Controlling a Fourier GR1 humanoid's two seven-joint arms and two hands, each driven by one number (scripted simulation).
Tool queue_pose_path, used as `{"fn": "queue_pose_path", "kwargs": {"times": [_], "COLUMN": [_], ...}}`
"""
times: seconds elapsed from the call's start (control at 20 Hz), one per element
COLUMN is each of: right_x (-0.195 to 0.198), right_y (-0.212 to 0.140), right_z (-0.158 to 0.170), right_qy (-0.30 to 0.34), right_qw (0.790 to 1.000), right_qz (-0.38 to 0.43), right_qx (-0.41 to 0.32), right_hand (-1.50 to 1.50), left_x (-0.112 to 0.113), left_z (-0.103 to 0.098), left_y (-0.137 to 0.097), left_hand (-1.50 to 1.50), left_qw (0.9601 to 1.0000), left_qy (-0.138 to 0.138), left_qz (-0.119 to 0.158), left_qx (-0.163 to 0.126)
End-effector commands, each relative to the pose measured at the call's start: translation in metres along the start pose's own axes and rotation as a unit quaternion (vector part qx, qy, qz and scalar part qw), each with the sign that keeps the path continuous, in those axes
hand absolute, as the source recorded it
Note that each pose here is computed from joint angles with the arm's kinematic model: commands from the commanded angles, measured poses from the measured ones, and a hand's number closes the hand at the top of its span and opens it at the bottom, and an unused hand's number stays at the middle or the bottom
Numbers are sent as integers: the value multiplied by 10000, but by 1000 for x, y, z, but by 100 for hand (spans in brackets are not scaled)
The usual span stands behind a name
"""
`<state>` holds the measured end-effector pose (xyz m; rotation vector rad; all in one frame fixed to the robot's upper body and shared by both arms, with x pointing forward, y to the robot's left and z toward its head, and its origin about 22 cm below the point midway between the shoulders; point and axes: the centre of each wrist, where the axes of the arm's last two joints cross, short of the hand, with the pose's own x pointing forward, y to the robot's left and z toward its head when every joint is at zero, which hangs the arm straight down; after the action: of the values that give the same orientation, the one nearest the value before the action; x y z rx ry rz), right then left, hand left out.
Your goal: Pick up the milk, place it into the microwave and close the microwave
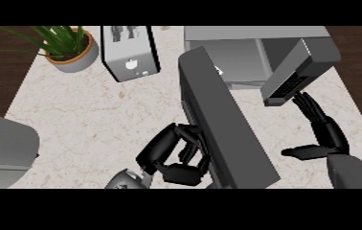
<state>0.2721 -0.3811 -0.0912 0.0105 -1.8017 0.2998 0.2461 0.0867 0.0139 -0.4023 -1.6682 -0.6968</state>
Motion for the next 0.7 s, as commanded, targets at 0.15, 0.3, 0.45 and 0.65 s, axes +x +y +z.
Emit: {"fn": "queue_pose_path", "kwargs": {"times": [0.15,0.3,0.45,0.65], "right_x": [24,32,42,57], "right_y": [-15,-27,-24,-10], "right_z": [-7,-3,-12,-32], "right_qy": [-877,-997,-1203,-1347], "right_qw": [9920,9885,9843,9786], "right_qz": [-575,-799,-959,-1093], "right_qx": [699,808,863,1110], "right_hand": [-150,-150,-150,-150], "left_x": [-44,-57,-58,-66], "left_z": [-18,-15,-22,-26], "left_y": [-16,-26,-28,-33], "left_hand": [150,150,150,150], "left_qw": [9981,9982,9971,9962], "left_qy": [81,-36,-270,-57], "left_qz": [-594,-455,-425,-465], "left_qx": [129,388,576,736]}}
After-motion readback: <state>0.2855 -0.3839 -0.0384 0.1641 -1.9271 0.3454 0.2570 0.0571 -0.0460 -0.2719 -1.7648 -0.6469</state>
